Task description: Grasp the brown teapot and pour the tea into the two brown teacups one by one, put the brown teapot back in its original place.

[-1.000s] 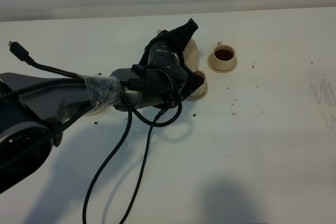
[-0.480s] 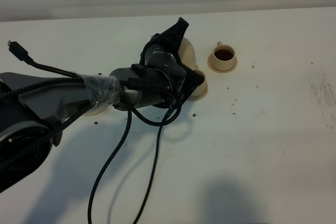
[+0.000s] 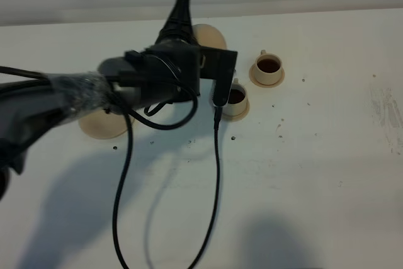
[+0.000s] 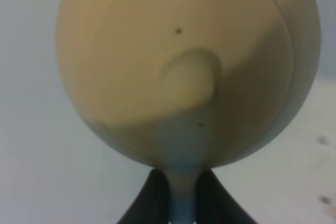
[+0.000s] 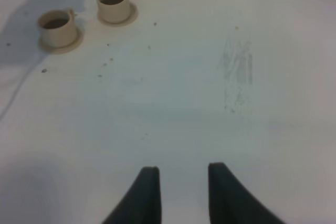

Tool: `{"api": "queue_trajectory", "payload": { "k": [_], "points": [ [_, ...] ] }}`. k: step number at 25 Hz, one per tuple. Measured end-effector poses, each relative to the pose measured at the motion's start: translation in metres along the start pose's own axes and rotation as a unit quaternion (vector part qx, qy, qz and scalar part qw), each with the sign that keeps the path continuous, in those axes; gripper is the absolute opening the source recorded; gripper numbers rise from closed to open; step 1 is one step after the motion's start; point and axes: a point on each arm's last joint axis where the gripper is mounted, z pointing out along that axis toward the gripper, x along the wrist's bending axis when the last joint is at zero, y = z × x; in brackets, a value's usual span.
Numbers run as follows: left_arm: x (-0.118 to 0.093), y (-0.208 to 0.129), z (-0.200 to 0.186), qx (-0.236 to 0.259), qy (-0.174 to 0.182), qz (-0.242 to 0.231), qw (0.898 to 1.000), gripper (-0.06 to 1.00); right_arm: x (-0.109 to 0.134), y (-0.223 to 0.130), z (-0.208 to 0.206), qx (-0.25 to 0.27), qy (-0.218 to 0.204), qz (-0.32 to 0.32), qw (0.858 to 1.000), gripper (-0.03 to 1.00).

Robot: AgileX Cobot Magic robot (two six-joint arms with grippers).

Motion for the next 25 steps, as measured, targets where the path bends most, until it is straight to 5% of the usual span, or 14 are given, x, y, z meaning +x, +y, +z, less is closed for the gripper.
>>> {"api": "queue_trajectory", "payload": {
  "k": [6,14,18,25],
  "points": [
    [-0.005,-0.021,-0.022,0.025,-0.123,-0.078,0.989,0.09,0.000,0.000,0.000,0.000,0.000,0.000,1.000,0.22],
    [-0.026,-0.034,-0.031,0.001,-0.321,-0.179,0.930,0.09,0.000,0.000,0.000,0.000,0.000,0.000,1.000,0.22],
    [-0.031,-0.034,-0.033,-0.005,-0.365,-0.210,0.907,0.09,0.000,0.000,0.000,0.000,0.000,0.000,1.000,0.22],
    [-0.043,-0.026,-0.021,0.002,-0.386,-0.221,0.895,0.09,0.000,0.000,0.000,0.000,0.000,0.000,1.000,0.22]
  ]
}}
